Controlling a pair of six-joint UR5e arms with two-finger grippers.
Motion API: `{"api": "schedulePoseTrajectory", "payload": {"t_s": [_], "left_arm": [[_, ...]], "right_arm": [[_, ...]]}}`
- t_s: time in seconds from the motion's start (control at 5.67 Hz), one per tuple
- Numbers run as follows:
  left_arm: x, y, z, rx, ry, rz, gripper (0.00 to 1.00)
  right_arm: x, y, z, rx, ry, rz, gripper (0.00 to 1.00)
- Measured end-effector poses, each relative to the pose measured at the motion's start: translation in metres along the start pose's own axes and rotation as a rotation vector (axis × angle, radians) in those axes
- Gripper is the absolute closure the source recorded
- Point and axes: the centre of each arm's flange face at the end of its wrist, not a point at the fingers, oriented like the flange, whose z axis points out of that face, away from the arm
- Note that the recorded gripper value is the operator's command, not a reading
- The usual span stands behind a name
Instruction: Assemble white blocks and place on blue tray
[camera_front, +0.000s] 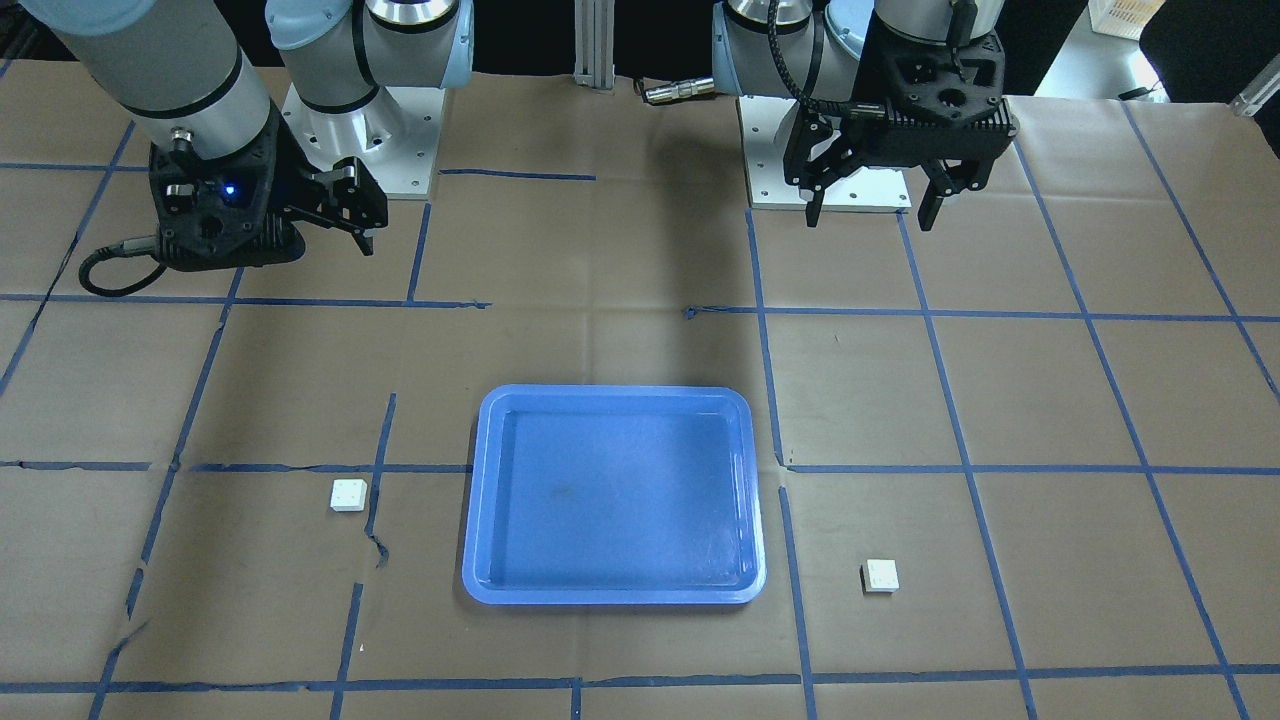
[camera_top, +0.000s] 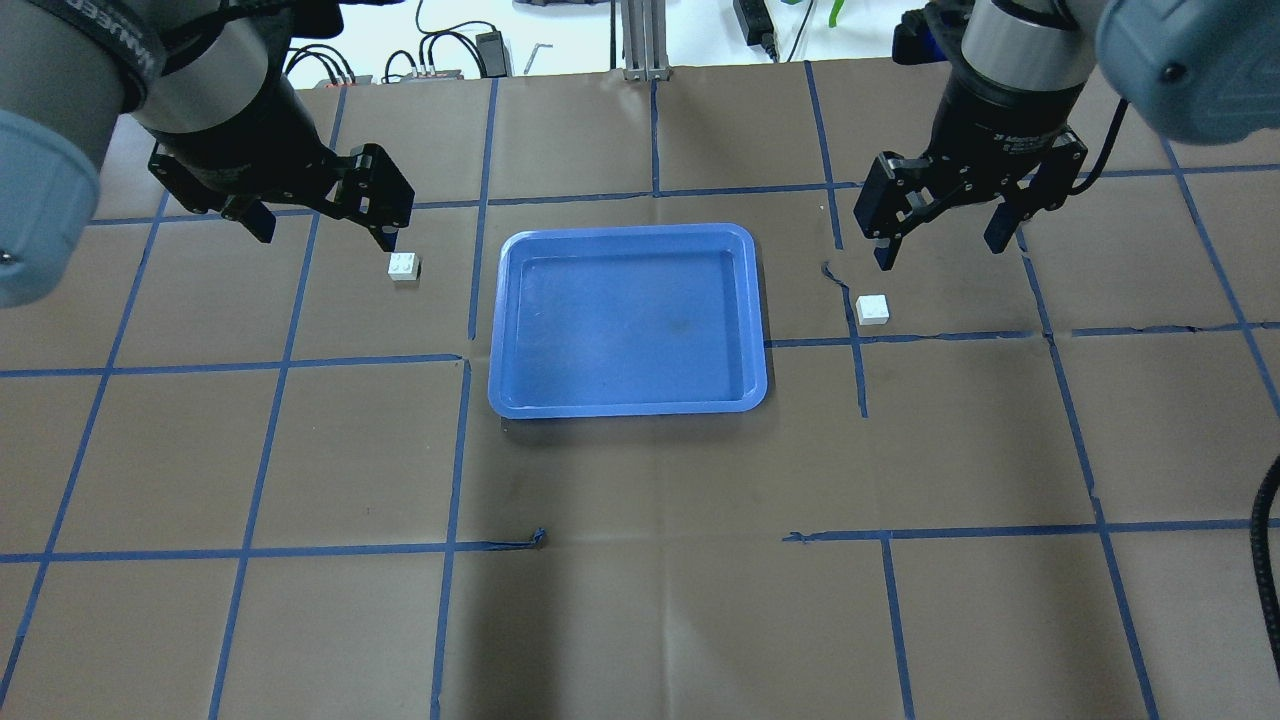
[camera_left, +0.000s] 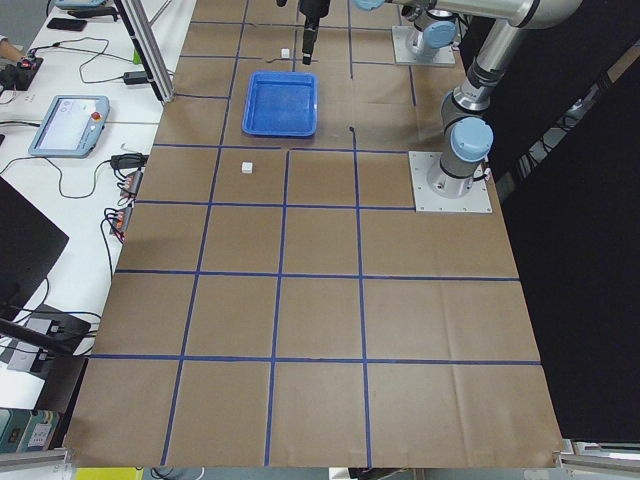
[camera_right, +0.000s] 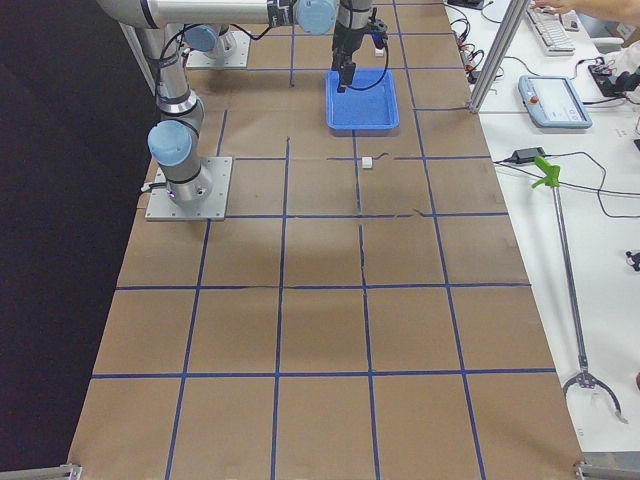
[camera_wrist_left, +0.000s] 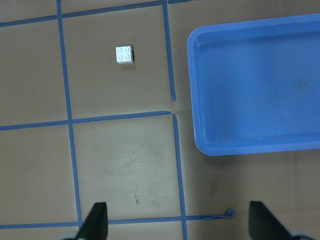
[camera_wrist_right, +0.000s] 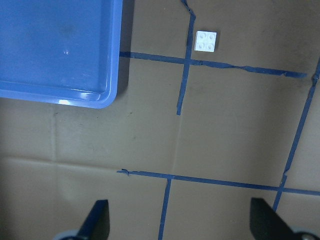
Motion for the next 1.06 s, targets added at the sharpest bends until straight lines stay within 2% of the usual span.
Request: {"api": "schedulePoseTrajectory", "payload": {"t_s": [0.35, 0.71, 0.88, 1.06], "left_arm": [[-0.004, 0.0, -0.005, -0.006, 0.002, -0.006, 0.01], [-0.022, -0.003, -0.001, -0.03, 0.023, -0.012, 0.01], [-0.033, -0.007, 0.012, -0.052, 0.026, 0.059, 0.01], [-0.05, -0.019, 0.03, -0.078, 0.032, 0.132, 0.01]], "right_arm": [[-0.002, 0.003, -0.007, 0.004, -0.011, 0.039, 0.0], [0.0, 0.001, -0.005, -0.001, -0.005, 0.013, 0.0], [0.002, -0.002, -0.001, -0.003, -0.004, -0.099, 0.0], [0.005, -0.007, 0.004, -0.008, -0.005, -0.273, 0.0]]}}
